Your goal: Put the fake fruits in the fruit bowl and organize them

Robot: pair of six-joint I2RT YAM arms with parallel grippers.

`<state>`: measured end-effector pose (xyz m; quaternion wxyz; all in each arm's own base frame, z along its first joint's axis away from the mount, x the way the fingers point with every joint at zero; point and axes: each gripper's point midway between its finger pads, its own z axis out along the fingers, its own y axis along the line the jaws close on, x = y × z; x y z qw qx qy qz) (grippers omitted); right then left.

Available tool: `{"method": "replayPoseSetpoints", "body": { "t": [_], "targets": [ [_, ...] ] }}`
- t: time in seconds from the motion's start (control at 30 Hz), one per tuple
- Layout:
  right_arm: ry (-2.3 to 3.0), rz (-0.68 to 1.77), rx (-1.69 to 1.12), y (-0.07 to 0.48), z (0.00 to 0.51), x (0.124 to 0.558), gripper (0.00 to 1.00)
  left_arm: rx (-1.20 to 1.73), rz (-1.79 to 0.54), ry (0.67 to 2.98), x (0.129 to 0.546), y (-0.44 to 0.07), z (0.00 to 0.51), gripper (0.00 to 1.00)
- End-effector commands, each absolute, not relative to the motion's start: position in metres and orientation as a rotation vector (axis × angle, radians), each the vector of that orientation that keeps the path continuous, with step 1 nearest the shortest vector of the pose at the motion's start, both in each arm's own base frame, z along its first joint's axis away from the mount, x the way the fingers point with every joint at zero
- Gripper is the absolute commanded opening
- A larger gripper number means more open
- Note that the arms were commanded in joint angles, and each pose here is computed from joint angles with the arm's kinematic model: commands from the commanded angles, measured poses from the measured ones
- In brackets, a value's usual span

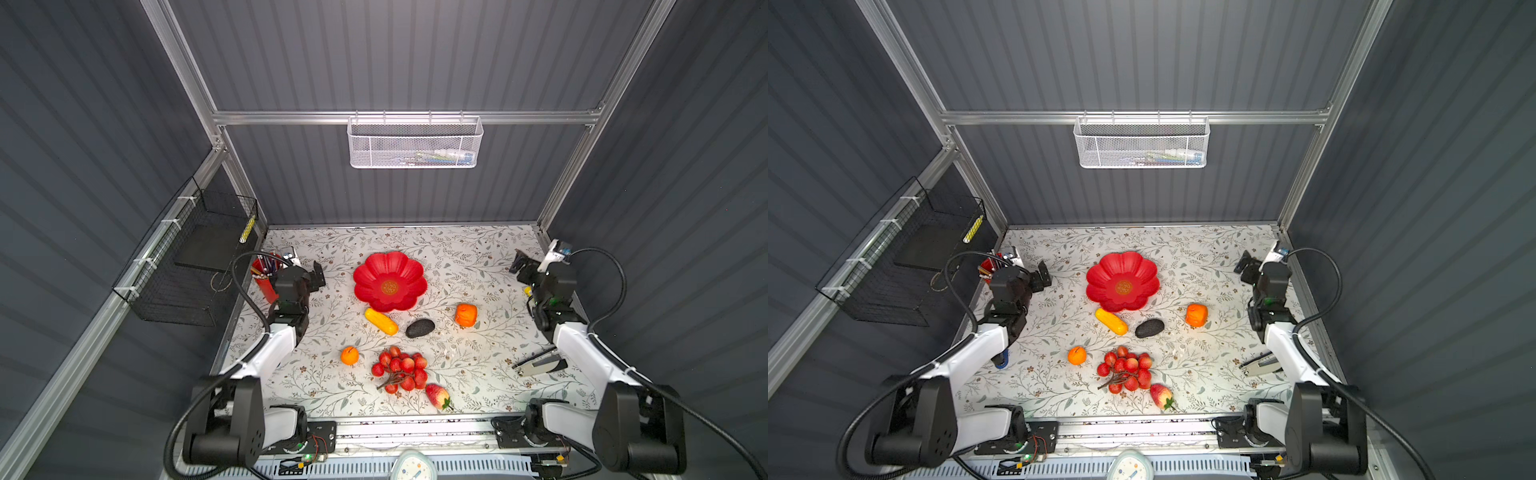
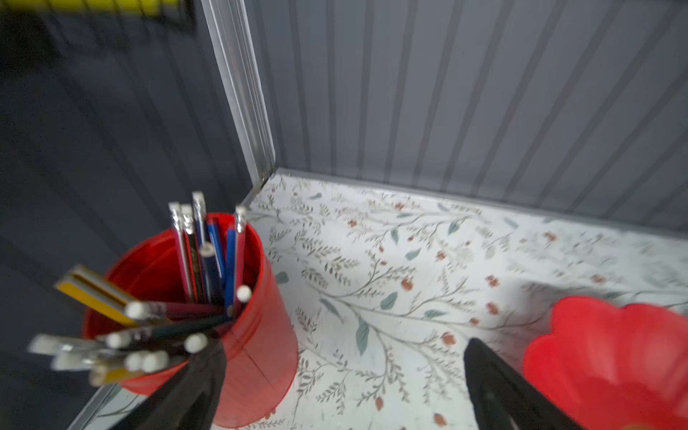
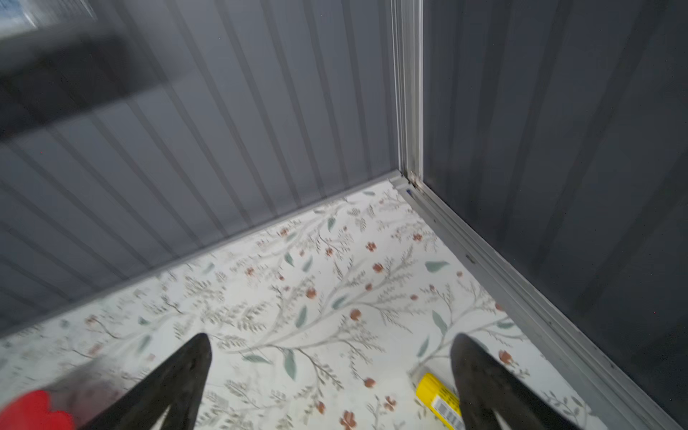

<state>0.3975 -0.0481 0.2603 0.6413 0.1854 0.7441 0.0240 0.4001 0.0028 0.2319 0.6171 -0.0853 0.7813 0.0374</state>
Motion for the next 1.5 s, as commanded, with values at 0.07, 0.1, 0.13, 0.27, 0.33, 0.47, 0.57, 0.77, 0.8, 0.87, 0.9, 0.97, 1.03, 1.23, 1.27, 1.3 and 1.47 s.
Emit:
{"method": "replayPoseSetpoints", "body": {
  "t": [0.07,0.1,0.13,0.27,0.33,0.47,0.57,0.77,0.8,0.87,0.9,0.97,1.03,1.23,1.27,1.3,1.47],
  "targets": [
    [1.976,0.313,0.431,-0.009,0.213,0.367,0.99,-0.156,0.000,1.900,0.370,-0.008,0.243,1.00],
    [2.003,0.353,0.424,-0.001,0.210,0.362,0.99,-0.149,0.005,1.899,0.367,-0.008,0.244,1.00],
    [2.044,0.398,0.422,0.009,0.205,0.356,0.99,-0.137,0.011,1.900,0.363,-0.007,0.244,1.00],
    [2.259,0.440,0.361,0.044,0.170,0.325,0.99,-0.116,0.010,1.902,0.356,-0.009,0.242,1.00],
    [2.358,0.449,0.337,0.062,0.152,0.310,0.99,-0.110,-0.004,1.898,0.356,-0.011,0.243,1.00],
    [2.472,0.457,0.267,0.098,0.119,0.290,0.99,-0.098,-0.017,1.902,0.359,-0.014,0.248,1.00],
    [2.540,0.450,0.279,0.113,0.096,0.287,0.99,-0.100,-0.029,1.931,0.359,-0.015,0.241,1.00],
    [2.564,0.371,0.290,0.124,0.076,0.304,0.99,-0.096,-0.062,1.927,0.358,-0.020,0.244,1.00],
    [2.567,0.356,0.296,0.124,0.074,0.307,0.99,-0.097,-0.062,1.926,0.357,-0.019,0.243,1.00],
    [2.582,0.306,0.300,0.122,0.069,0.313,0.99,-0.101,-0.064,1.927,0.357,-0.019,0.242,1.00],
    [2.585,0.285,0.298,0.121,0.067,0.317,0.99,-0.102,-0.065,1.927,0.358,-0.019,0.242,1.00],
    [2.588,0.248,0.287,0.121,0.062,0.322,0.98,-0.099,-0.077,1.929,0.359,-0.021,0.245,1.00],
    [2.595,0.210,0.285,0.120,0.056,0.326,0.98,-0.097,-0.090,1.932,0.359,-0.023,0.245,1.00],
    [2.601,0.178,0.238,0.126,0.053,0.334,0.82,-0.095,-0.089,1.934,0.359,-0.023,0.245,1.00],
    [2.597,0.172,0.230,0.126,0.055,0.334,0.78,-0.095,-0.089,1.934,0.358,-0.023,0.245,1.00],
    [2.590,0.172,0.221,0.127,0.058,0.335,0.74,-0.094,-0.089,1.934,0.358,-0.023,0.245,1.00],
    [2.514,0.211,0.133,0.140,0.096,0.339,0.57,-0.102,-0.077,1.936,0.358,-0.021,0.244,1.00]
  ]
}}
